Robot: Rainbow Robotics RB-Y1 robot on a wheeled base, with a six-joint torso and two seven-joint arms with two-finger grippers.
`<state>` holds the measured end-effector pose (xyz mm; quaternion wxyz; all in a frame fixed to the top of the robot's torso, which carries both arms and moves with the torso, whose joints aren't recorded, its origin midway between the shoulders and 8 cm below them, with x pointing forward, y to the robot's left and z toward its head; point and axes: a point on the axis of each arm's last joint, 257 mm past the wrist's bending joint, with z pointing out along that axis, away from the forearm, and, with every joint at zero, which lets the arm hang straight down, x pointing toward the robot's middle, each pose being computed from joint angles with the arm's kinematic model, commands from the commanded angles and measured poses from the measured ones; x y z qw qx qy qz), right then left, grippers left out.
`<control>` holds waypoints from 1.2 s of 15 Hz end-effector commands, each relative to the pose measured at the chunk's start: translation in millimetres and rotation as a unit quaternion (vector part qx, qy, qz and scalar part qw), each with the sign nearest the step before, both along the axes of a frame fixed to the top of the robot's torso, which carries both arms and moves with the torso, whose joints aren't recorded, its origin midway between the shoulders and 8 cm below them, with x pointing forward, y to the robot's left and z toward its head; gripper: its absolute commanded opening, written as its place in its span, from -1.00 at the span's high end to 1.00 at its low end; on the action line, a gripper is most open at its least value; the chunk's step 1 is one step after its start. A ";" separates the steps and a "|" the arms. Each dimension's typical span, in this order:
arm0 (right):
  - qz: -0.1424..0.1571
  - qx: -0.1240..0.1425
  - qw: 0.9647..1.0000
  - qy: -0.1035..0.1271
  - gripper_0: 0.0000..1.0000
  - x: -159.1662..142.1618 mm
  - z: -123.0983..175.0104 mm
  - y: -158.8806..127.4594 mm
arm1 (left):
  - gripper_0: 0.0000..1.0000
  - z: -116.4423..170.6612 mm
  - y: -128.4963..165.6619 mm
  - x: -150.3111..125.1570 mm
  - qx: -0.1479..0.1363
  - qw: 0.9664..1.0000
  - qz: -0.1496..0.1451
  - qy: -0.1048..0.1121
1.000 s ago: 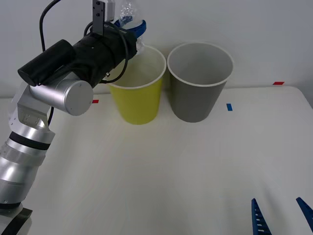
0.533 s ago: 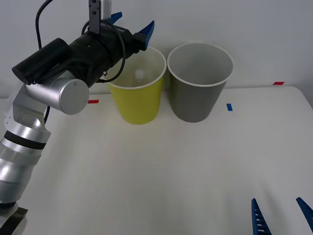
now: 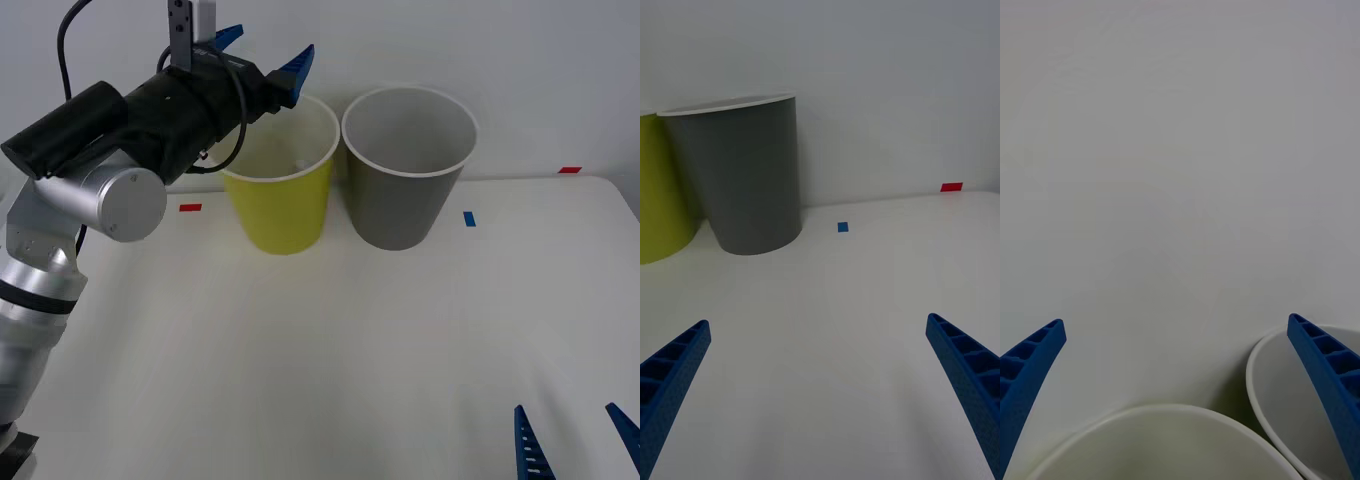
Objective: Put cans in the gray bin and PET bottles in the light green bin.
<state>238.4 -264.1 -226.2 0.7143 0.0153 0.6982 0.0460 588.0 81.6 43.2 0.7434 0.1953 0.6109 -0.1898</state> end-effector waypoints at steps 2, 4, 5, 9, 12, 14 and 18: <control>0.000 0.000 1.000 0.000 -1.00 0.0 0.0 0.0 | -1.00 -6.1 25.0 -51.5 0.015 1.000 0.000 -0.018; 0.000 0.000 1.000 0.000 -1.00 0.0 0.0 0.0 | -1.00 -9.0 38.1 -72.6 0.017 1.000 0.004 -0.021; 0.000 0.000 1.000 0.000 -1.00 0.0 0.0 0.0 | -1.00 -13.0 46.6 -84.9 0.018 1.000 0.009 -0.021; 0.000 0.000 1.000 0.000 -1.00 0.0 0.0 0.0 | -1.00 -33.7 78.0 -123.2 0.015 0.999 0.034 -0.007; 0.000 0.000 1.000 0.000 -1.00 0.0 0.0 0.0 | -1.00 -50.6 100.4 -140.6 0.007 0.998 0.055 -0.004; 0.000 0.000 1.000 0.000 -1.00 0.0 0.0 0.0 | -1.00 -63.4 110.9 -147.5 0.002 0.998 0.065 0.005; 0.000 0.000 1.000 0.000 -1.00 0.0 0.0 0.0 | -1.00 -85.4 127.5 -155.7 -0.001 0.996 0.085 0.022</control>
